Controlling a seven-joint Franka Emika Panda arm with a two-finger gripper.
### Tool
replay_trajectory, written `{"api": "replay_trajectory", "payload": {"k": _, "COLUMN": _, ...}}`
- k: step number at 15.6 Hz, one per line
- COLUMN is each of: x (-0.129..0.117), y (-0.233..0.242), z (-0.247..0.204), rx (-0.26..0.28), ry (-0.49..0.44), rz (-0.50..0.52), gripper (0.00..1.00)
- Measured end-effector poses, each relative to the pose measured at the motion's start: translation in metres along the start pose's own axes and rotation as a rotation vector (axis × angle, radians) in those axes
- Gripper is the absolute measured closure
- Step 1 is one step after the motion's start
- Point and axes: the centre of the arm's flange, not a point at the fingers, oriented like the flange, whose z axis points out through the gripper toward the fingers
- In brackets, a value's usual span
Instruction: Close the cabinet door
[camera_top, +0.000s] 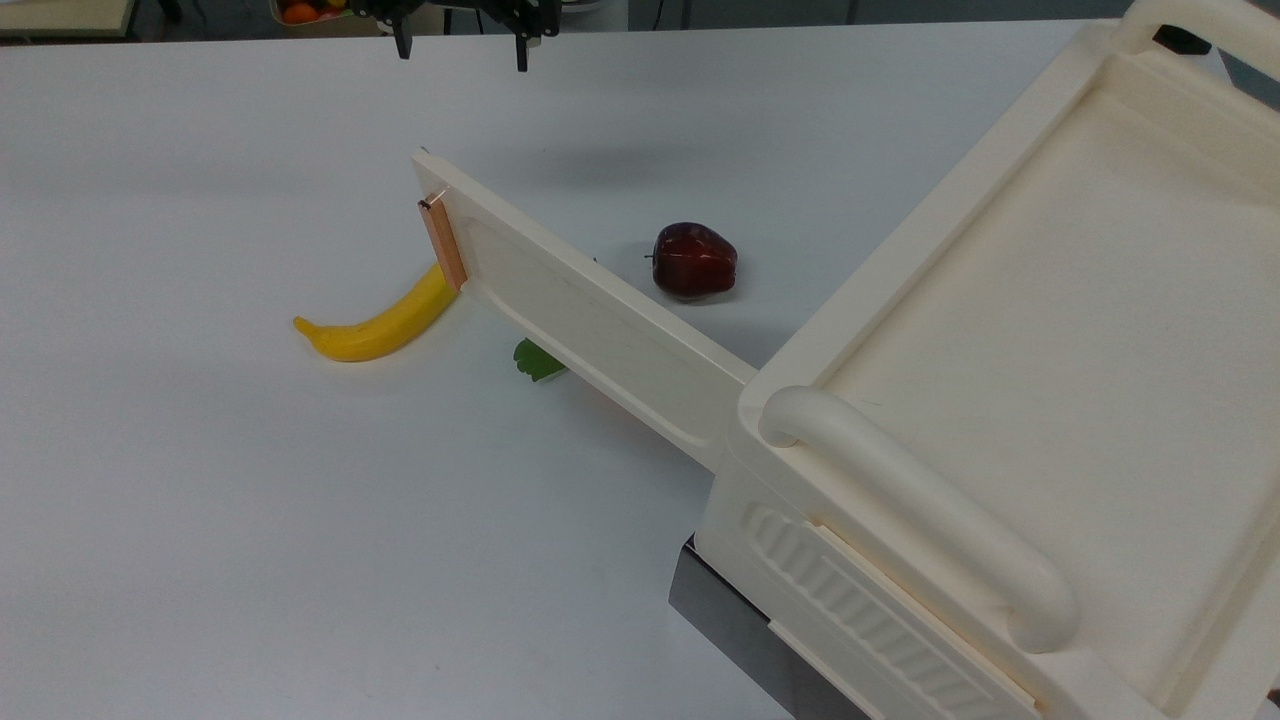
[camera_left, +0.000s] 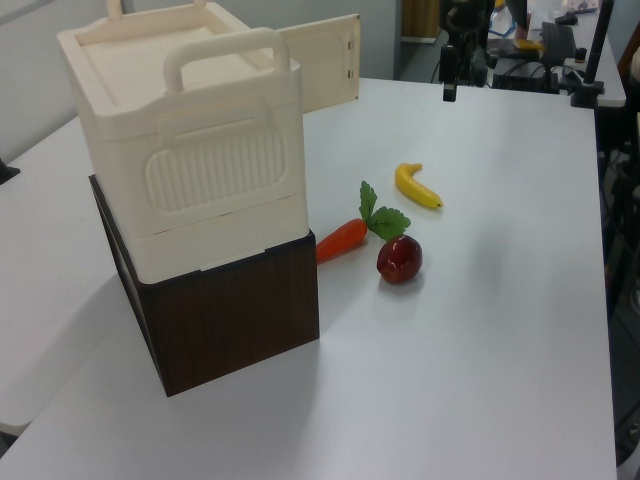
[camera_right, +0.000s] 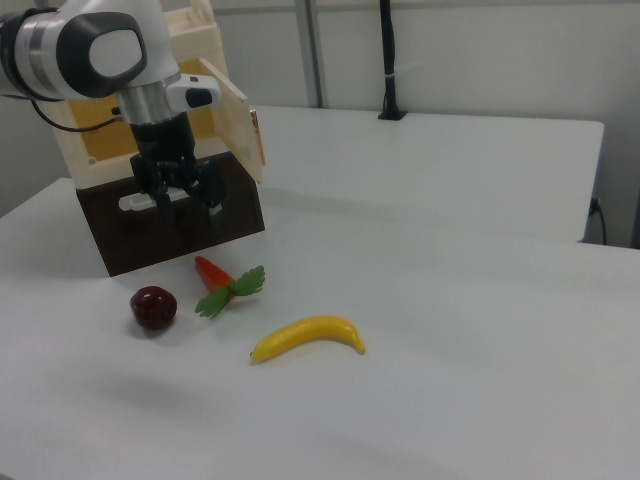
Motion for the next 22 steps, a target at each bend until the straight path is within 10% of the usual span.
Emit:
{"api": "replay_trajectory", "payload": {"k": 19, "x": 0.0000, "y": 0.0001, "z": 0.0000, "rx": 0.000, "ry": 0.000, "rz": 0.000, "gripper": 0.01}}
{"api": "replay_trajectory", "payload": {"k": 22, "x": 0.0000, "y": 0.0001, "z": 0.0001, "rx": 0.000, "ry": 0.000, "rz": 0.000, "gripper": 0.26}}
